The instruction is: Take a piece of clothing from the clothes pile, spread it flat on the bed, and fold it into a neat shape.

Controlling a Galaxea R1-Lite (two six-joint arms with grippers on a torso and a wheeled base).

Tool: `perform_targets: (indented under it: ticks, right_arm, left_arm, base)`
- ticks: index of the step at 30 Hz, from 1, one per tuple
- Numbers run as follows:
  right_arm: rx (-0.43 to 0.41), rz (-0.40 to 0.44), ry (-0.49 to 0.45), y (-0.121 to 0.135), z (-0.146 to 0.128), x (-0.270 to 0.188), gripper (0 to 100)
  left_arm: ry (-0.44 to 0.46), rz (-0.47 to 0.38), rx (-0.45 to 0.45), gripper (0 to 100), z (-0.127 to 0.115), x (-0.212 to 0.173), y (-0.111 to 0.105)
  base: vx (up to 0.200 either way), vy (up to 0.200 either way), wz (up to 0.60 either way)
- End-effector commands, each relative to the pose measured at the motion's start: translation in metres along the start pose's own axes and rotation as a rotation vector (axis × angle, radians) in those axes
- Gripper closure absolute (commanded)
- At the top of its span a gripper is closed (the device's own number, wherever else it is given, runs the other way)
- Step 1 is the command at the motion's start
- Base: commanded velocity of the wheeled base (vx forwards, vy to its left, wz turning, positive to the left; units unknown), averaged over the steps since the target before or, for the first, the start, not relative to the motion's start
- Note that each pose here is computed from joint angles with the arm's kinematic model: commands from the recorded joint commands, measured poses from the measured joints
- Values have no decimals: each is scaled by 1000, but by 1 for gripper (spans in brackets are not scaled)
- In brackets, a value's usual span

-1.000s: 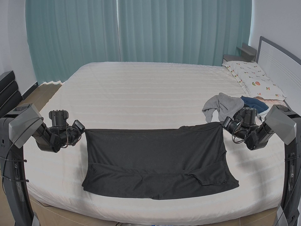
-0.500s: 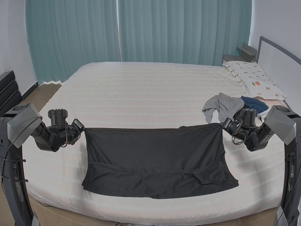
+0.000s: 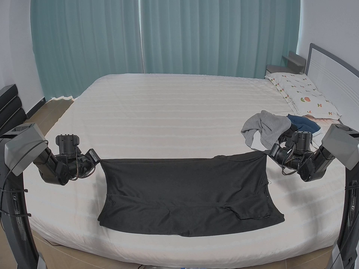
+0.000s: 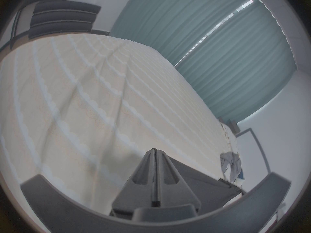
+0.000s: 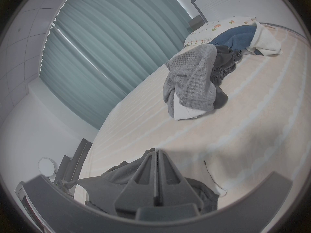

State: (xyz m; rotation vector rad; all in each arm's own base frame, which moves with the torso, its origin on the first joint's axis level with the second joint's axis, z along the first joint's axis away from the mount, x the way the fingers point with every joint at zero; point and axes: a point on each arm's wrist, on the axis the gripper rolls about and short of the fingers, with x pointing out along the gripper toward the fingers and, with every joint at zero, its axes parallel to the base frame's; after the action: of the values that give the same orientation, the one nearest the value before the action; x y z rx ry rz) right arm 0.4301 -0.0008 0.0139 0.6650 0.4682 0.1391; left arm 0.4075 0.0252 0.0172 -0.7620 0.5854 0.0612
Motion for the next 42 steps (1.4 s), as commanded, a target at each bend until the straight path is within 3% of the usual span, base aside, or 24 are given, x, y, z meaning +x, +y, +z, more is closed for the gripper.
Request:
perform_targets:
  ticks: [1,12,14,20,26,42]
  right_arm:
    - [2,3,37,0,-2,-16,100]
    - [-87,-44,188,-21,-38,-40,100]
    - [-87,-44,188,-21,-38,-40,100]
    - [-189,-65,274,-32,-63,-45,100]
    - [-193,-75,300,-35,-69,-46,100]
    - [-192,-98,333,-43,-75,-49,100]
  left_arm:
    - [42,28,91,100,-12,-11,6]
    - [153,76,334,100,-39,-24,25]
    - [153,76,334,100,-39,-24,25]
    - [195,90,395,100,-48,-26,32]
    - [285,120,462,100,-57,-33,38]
    - [336,136,490,100,-63,-35,42]
  base:
    - [0,0,0]
    - [0,0,0]
    - [0,0,0]
    - [0,0,0]
    - [0,0,0]
    - [0,0,0]
